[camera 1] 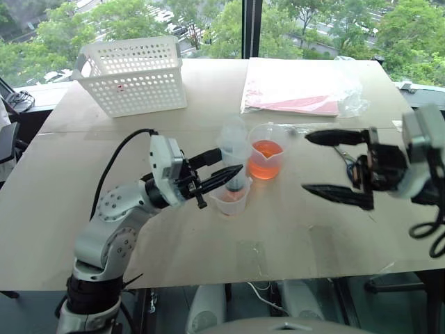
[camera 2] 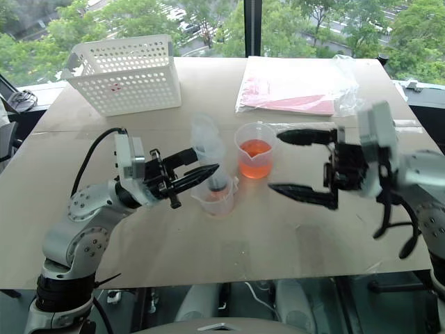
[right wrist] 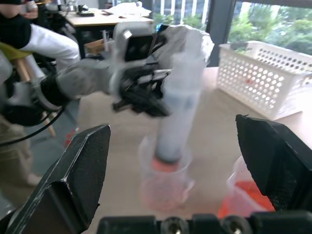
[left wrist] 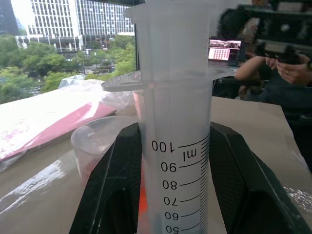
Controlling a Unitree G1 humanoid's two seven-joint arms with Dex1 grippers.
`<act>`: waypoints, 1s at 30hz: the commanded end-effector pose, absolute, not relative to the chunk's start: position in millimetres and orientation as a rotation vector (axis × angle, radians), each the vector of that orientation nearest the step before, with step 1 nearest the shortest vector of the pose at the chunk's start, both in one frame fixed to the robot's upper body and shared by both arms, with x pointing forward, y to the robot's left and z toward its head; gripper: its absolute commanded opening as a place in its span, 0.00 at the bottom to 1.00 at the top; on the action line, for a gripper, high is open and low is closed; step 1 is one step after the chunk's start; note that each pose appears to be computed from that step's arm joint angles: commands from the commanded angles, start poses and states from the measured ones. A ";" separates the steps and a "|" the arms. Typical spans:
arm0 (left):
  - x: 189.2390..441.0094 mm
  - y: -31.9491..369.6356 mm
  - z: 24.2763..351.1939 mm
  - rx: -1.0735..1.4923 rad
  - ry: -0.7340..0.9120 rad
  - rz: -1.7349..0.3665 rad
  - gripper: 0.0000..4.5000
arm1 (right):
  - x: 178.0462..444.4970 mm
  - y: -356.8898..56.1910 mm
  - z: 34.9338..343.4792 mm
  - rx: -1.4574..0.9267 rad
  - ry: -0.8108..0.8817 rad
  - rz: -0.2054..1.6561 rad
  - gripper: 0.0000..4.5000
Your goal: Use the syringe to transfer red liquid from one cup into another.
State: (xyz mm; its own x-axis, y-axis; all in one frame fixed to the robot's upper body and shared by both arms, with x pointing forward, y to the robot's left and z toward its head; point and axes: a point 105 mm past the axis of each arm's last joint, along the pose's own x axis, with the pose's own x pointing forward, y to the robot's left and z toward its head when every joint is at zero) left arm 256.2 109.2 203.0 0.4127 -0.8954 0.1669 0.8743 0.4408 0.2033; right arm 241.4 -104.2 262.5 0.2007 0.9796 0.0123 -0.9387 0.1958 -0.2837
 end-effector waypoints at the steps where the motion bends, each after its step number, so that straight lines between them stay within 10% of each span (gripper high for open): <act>1: 251.3 107.8 206.3 0.137 -0.313 -1.128 0.32 | 253.5 -88.9 266.6 -0.319 -0.169 1.331 0.98; 23: 248.7 104.5 196.9 0.113 -0.322 -1.071 0.32 | 271.8 -28.9 297.5 -0.277 -0.124 1.407 0.87; 30: 247.6 103.4 196.4 0.122 -0.322 -1.075 0.32 | 277.1 -23.1 292.8 -0.292 -0.103 1.371 0.21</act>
State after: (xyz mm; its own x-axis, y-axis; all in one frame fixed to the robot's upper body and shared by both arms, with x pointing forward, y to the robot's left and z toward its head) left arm 256.3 108.5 184.6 0.4762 -0.8631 0.1684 0.8421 0.5028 0.1954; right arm 276.0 -23.2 283.2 0.1658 0.9805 -0.1060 -0.9666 0.1402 -0.2146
